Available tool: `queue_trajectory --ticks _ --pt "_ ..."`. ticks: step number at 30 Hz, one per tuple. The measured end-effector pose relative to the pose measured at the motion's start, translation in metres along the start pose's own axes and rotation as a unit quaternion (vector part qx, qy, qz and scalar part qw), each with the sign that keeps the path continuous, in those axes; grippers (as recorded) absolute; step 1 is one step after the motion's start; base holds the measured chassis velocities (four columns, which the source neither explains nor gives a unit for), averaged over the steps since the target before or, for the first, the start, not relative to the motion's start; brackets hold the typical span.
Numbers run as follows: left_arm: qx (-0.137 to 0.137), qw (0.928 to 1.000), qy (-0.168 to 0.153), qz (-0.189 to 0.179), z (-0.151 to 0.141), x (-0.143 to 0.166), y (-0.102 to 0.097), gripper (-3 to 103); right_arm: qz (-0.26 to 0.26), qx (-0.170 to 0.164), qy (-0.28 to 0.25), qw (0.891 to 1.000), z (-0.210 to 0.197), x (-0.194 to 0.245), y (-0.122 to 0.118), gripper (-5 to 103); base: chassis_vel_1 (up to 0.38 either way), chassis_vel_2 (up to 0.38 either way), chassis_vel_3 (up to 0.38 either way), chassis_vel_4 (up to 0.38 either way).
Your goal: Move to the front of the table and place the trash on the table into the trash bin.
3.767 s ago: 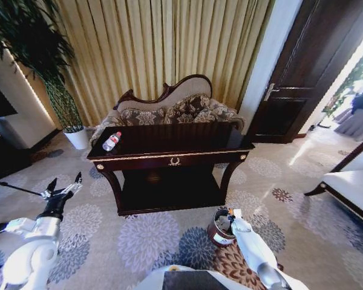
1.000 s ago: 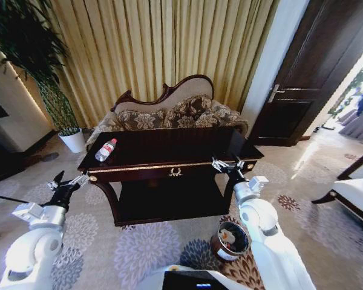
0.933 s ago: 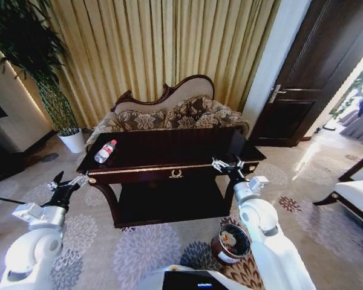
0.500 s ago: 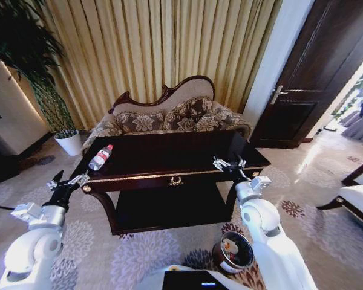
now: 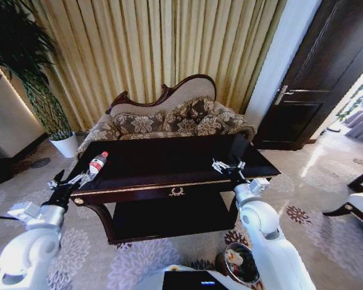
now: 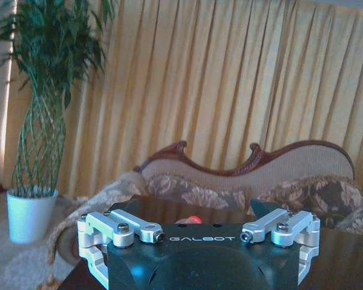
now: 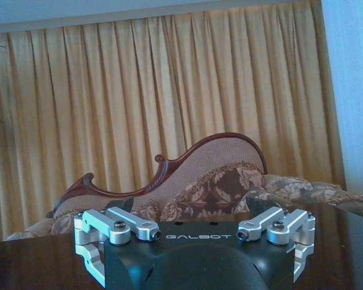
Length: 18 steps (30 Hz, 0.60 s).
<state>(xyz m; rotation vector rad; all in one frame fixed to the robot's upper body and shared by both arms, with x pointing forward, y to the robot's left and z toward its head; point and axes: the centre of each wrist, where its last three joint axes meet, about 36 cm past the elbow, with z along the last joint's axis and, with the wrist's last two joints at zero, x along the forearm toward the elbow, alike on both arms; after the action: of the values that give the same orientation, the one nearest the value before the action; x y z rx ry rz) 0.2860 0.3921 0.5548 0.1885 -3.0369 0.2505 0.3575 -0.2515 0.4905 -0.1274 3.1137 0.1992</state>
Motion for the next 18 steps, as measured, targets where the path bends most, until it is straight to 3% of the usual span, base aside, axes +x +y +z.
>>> queue_trajectory --ticks 8,10,13,15,18 --pt "0.027 0.9983 0.046 0.022 -0.032 -0.014 0.017 100 0.011 -0.002 0.007 1.0 0.011 -0.003 -0.004 100 0.0 0.0 0.0 0.0" --pt "0.064 0.994 0.067 0.058 -0.039 -0.026 0.026 100 0.015 -0.003 0.011 1.0 0.016 -0.005 -0.006 100 0.0 0.0 0.0 0.0" --pt "0.076 0.9909 0.084 0.073 -0.04 -0.035 0.029 100 0.017 -0.004 0.013 1.0 0.018 -0.006 -0.007 100 0.0 0.0 0.0 0.0" --pt "0.075 0.9896 0.095 0.078 -0.042 -0.043 0.031 100 0.018 -0.005 0.015 1.0 0.02 -0.007 -0.008 100 0.0 0.0 0.0 0.0" --pt "0.058 0.9903 0.113 0.056 -0.045 -0.053 0.029 100 0.022 -0.004 0.018 1.0 0.024 -0.009 -0.01 100 0.0 0.0 0.0 0.0"
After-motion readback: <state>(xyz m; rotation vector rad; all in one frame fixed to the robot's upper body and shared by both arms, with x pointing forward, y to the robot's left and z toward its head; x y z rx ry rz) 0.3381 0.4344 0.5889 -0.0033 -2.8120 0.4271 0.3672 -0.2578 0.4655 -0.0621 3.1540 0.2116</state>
